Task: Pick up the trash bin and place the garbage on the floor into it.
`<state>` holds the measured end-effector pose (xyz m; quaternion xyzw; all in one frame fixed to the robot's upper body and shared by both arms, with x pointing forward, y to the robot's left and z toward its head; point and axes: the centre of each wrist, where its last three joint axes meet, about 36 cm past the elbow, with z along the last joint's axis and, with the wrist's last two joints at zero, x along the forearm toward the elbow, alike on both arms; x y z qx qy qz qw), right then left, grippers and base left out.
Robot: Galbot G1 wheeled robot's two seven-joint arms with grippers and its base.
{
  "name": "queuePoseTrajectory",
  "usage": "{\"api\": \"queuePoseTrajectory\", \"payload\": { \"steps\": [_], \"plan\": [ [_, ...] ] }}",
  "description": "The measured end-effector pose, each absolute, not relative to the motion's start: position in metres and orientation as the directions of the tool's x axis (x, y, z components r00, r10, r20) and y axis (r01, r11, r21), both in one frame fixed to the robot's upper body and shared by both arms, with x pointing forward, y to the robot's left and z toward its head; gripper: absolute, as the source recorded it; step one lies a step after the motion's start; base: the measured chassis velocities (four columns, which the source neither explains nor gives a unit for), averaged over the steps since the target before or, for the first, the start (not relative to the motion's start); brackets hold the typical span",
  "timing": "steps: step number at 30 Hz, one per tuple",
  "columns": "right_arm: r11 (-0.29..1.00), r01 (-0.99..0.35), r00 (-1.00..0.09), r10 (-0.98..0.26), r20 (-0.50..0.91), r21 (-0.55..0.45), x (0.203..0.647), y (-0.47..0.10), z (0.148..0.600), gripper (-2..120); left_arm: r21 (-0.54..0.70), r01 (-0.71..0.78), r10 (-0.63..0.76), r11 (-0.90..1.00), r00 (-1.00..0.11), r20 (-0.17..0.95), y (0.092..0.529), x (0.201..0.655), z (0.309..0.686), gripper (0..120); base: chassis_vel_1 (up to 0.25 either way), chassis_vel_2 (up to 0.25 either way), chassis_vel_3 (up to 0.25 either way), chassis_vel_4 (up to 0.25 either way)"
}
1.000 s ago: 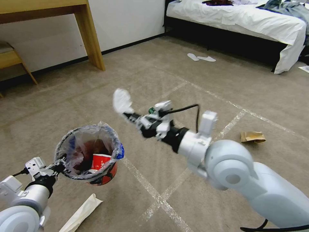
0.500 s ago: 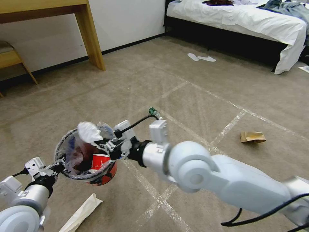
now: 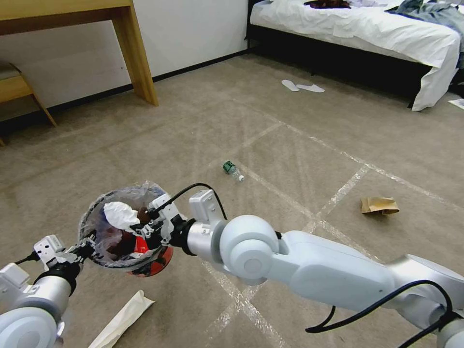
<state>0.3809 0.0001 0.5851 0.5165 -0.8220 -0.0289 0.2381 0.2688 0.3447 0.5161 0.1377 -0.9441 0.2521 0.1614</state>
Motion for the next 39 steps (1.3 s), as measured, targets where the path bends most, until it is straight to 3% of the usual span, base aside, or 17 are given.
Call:
{"api": "queuePoseTrajectory", "payload": {
  "steps": [16, 32, 37, 39],
  "plan": [
    [0.546, -0.788, -0.386, -0.799, 0.461, 0.286, 0.402, 0.007, 0.545, 0, -0.429, -0.344, -0.184, 0.835, -0.911, 0.370, 0.344, 0.264, 0.519, 2, 0.000, 0.000, 0.000, 0.000],
    [0.534, -0.794, -0.362, -0.799, 0.480, 0.290, 0.395, 0.014, 0.535, 0, -0.429, -0.350, -0.193, 0.833, -0.910, 0.368, 0.344, 0.260, 0.521, 2, 0.000, 0.000, 0.000, 0.000],
    [0.530, -0.799, -0.362, -0.802, 0.476, 0.284, 0.395, 0.015, 0.538, 12, -0.429, -0.350, -0.194, 0.832, -0.910, 0.366, 0.345, 0.260, 0.521, 2, 0.000, 0.000, 0.000, 0.000],
    [0.530, -0.801, -0.364, -0.801, 0.475, 0.280, 0.395, 0.013, 0.539, 25, -0.430, -0.350, -0.194, 0.832, -0.910, 0.366, 0.345, 0.260, 0.521, 2, 0.000, 0.000, 0.000, 0.000]
  ]
}}
